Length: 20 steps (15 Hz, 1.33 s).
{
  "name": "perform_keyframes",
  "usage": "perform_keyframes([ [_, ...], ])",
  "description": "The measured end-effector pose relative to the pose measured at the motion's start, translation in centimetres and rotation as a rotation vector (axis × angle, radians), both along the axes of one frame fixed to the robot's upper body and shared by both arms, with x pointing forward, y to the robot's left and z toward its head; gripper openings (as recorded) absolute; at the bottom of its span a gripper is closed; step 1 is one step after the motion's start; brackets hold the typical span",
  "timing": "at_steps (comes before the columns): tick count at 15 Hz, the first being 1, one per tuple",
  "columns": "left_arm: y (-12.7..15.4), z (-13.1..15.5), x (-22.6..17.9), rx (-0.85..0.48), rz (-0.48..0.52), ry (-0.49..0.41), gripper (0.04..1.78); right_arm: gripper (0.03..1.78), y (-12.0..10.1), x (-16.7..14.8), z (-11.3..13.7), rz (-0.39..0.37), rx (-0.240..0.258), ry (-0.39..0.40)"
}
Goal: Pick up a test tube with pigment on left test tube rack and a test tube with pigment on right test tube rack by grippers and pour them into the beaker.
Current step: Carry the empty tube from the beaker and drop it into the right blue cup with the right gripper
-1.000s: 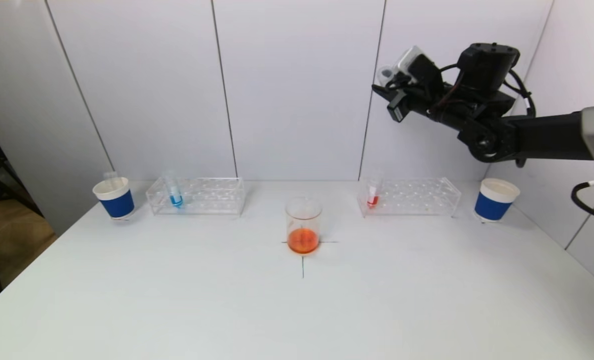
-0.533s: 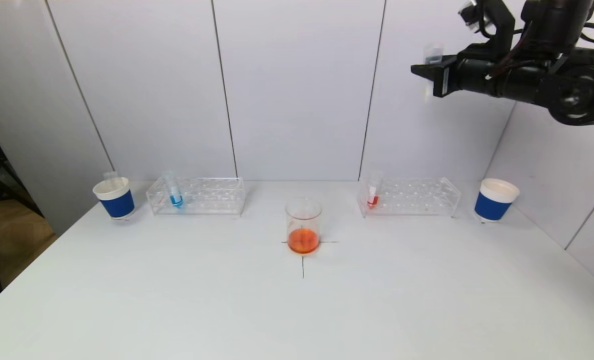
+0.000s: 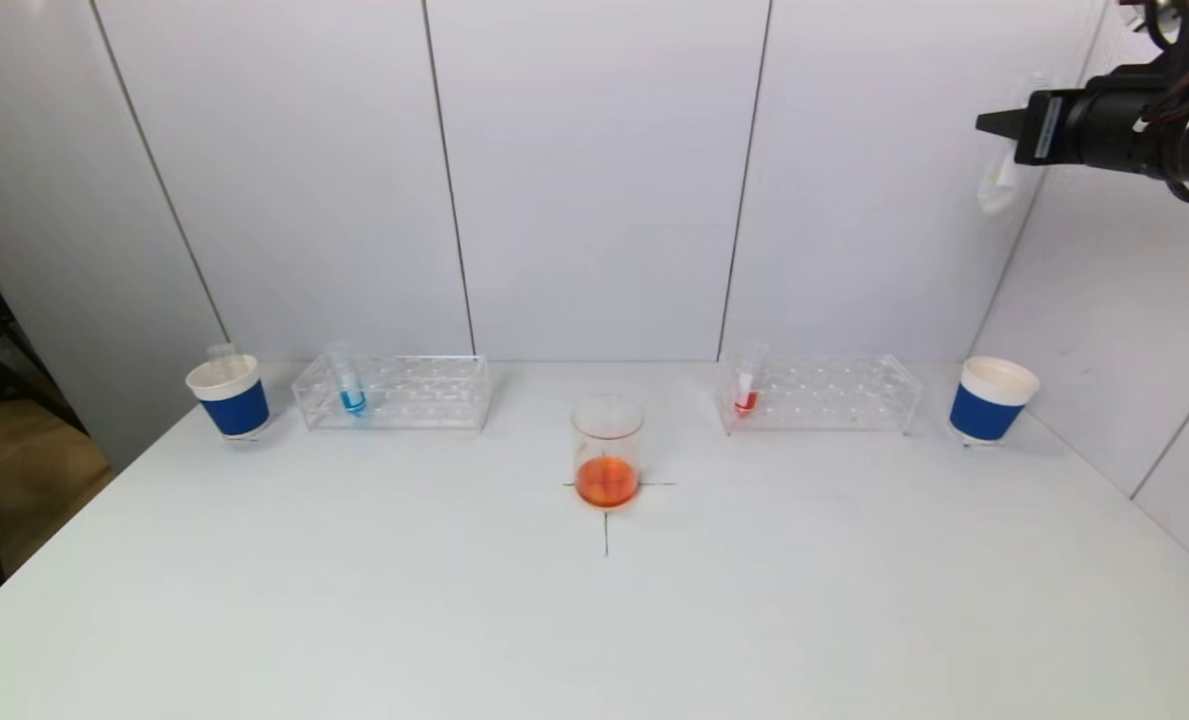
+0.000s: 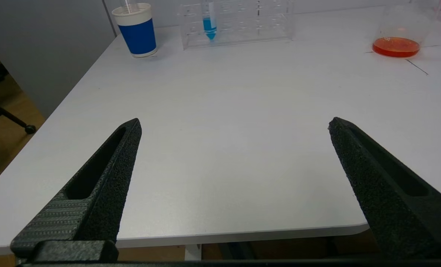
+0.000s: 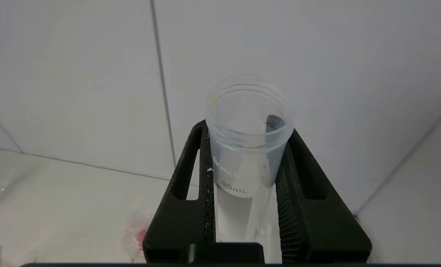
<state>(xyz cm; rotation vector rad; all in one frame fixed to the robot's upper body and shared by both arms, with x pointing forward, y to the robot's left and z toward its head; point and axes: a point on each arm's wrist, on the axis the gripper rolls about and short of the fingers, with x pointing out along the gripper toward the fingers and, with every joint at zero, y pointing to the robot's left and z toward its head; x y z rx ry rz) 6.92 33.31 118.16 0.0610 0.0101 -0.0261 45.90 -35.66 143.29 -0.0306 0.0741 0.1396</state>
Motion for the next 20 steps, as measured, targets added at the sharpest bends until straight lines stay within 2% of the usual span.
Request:
perform_keyframes([
  [4,0.0,0.0,0.0,0.0,0.0,0.0,1.76,0.53,-4.4,-0.6,-1.6,-0.119,0.011,0.048],
  [6,0.0,0.0,0.0,0.0,0.0,0.0,1.76,0.53,-5.9,-0.5,-2.8,-0.157,0.018,0.082],
  [9,0.0,0.0,0.0,0.0,0.0,0.0,1.76,0.53,-7.0,0.1,-5.0,-0.183,0.024,0.125],
  [14,0.0,0.0,0.0,0.0,0.001,0.0,1.76,0.53,-8.4,1.8,-9.4,-0.205,0.029,0.12],
  [16,0.0,0.0,0.0,0.0,0.0,0.0,1.76,0.53,-8.9,2.3,-11.4,-0.217,0.06,0.156],
  [18,0.0,0.0,0.0,0.0,0.0,0.0,1.76,0.53,-9.1,2.7,-13.1,-0.22,0.069,0.189],
  [20,0.0,0.0,0.0,0.0,0.001,0.0,1.76,0.53,-9.3,3.1,-14.4,-0.223,0.071,0.189],
])
